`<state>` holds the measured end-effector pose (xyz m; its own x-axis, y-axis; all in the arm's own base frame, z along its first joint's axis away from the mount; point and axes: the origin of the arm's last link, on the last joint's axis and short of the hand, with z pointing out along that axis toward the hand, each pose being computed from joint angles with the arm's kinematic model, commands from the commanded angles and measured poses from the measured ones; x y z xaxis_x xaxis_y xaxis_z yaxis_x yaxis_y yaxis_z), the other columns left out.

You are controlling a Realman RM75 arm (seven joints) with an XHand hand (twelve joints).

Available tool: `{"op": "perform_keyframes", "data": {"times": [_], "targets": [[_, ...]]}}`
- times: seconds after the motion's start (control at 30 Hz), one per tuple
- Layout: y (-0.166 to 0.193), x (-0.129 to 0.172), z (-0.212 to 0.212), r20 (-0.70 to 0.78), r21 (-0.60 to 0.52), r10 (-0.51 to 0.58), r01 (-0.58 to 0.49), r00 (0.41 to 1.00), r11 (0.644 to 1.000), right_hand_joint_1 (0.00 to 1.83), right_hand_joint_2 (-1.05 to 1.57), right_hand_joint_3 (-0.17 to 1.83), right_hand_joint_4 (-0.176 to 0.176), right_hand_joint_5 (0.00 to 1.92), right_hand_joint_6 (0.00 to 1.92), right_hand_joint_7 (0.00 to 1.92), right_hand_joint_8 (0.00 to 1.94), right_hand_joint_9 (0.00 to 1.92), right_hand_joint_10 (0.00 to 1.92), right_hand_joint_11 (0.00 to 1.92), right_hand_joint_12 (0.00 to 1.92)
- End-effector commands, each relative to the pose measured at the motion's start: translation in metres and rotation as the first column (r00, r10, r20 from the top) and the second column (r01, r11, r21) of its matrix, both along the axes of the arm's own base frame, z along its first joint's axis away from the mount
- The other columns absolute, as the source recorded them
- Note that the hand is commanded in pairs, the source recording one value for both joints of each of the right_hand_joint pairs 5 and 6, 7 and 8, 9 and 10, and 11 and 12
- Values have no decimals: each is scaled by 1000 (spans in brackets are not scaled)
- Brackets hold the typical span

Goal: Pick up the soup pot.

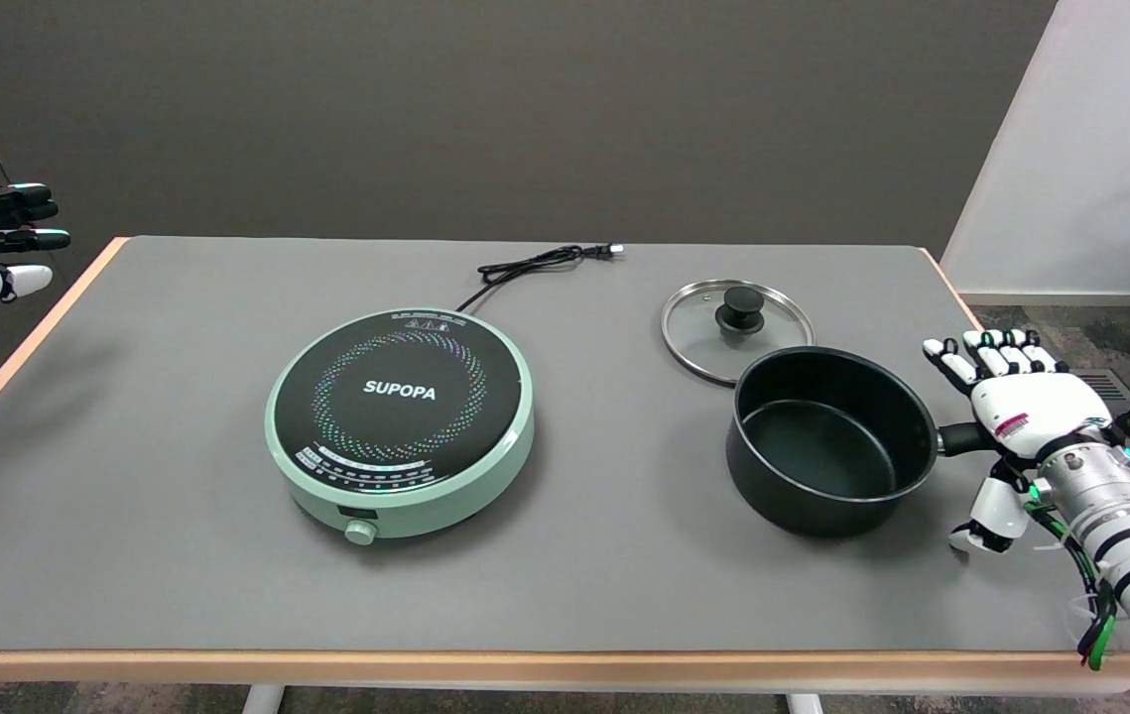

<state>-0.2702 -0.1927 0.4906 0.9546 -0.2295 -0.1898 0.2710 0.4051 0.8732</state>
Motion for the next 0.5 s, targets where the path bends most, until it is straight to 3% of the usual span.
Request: {"op": "perform_keyframes", "data": {"times": [0.03,0.27,0.43,0.5], "targets": [[-3,-2,1,7,-4,2,-2,1000,1000,1109,-578,1125,176,10,10,10,10,10,10,10,10],[-4,-2,2,8,-3,3,-3,1000,1000,1103,-541,1040,176,11,11,11,11,11,11,11,11],[-4,2,2,1,1,10,-10,1000,1000,1121,-456,762,176,34,34,34,34,34,34,34,34],[-4,2,3,-1,2,10,-10,1000,1000,1164,-645,1238,176,122,122,122,122,122,122,122,122]]}}
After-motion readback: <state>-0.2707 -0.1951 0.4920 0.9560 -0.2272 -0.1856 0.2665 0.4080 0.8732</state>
